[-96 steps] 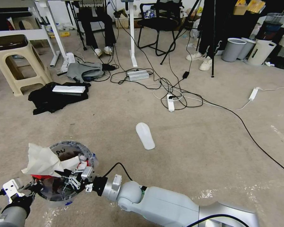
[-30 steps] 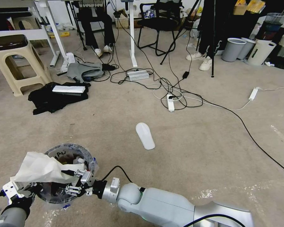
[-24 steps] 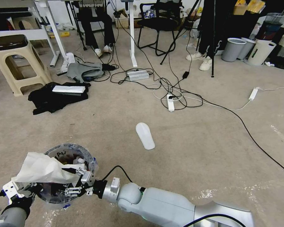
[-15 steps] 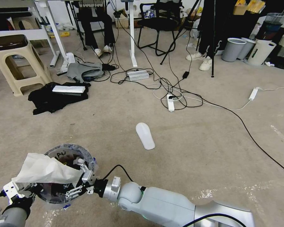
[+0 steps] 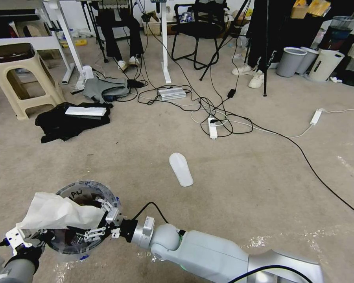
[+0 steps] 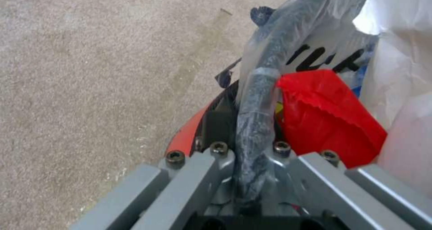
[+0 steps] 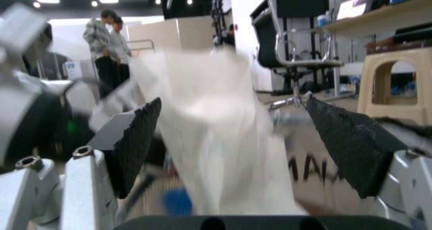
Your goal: Pick up the trash bin and place the garbage on the floor into it.
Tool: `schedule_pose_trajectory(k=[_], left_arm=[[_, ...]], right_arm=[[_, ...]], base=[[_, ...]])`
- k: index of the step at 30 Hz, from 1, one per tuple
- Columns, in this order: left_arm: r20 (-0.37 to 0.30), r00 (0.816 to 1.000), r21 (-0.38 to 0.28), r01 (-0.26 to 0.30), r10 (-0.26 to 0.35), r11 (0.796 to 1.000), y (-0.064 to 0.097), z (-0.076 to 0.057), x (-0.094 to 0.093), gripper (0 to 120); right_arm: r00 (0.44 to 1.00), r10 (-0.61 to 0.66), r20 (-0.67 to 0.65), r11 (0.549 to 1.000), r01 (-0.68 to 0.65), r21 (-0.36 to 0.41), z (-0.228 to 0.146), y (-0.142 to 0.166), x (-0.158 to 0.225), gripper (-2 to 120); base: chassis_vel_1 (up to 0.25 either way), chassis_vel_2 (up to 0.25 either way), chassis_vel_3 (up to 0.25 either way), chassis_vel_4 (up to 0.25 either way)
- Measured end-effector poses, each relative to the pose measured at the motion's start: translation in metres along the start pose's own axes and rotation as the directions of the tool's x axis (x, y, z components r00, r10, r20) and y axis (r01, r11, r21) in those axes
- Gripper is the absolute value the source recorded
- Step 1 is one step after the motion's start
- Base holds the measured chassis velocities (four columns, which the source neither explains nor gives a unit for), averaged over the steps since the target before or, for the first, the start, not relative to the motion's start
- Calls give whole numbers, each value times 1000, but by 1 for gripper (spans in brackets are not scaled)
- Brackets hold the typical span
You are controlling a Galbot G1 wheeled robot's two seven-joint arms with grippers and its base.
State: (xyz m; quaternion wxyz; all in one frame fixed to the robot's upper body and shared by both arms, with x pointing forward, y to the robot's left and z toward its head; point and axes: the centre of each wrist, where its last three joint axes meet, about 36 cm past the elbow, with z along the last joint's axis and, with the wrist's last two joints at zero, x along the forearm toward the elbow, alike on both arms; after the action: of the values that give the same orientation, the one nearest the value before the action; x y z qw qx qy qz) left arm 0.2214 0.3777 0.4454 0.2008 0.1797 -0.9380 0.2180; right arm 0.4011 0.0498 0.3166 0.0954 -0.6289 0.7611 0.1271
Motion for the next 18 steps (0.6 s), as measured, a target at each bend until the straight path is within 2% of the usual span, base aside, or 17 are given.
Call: schedule_pose_trajectory(k=[13, 18], left_arm=[[1, 1000, -2, 2, -2, 1000, 1, 0, 1, 1], [0, 1000, 1, 5, -5, 1000, 2, 1, -2, 1]], right_arm=[[993, -3, 122, 1000, 1, 15, -45, -2, -13, 83], [977, 27, 213, 999, -36, 38, -89, -15, -12, 83]], base=[[0, 0, 0, 0], [0, 0, 0, 0]])
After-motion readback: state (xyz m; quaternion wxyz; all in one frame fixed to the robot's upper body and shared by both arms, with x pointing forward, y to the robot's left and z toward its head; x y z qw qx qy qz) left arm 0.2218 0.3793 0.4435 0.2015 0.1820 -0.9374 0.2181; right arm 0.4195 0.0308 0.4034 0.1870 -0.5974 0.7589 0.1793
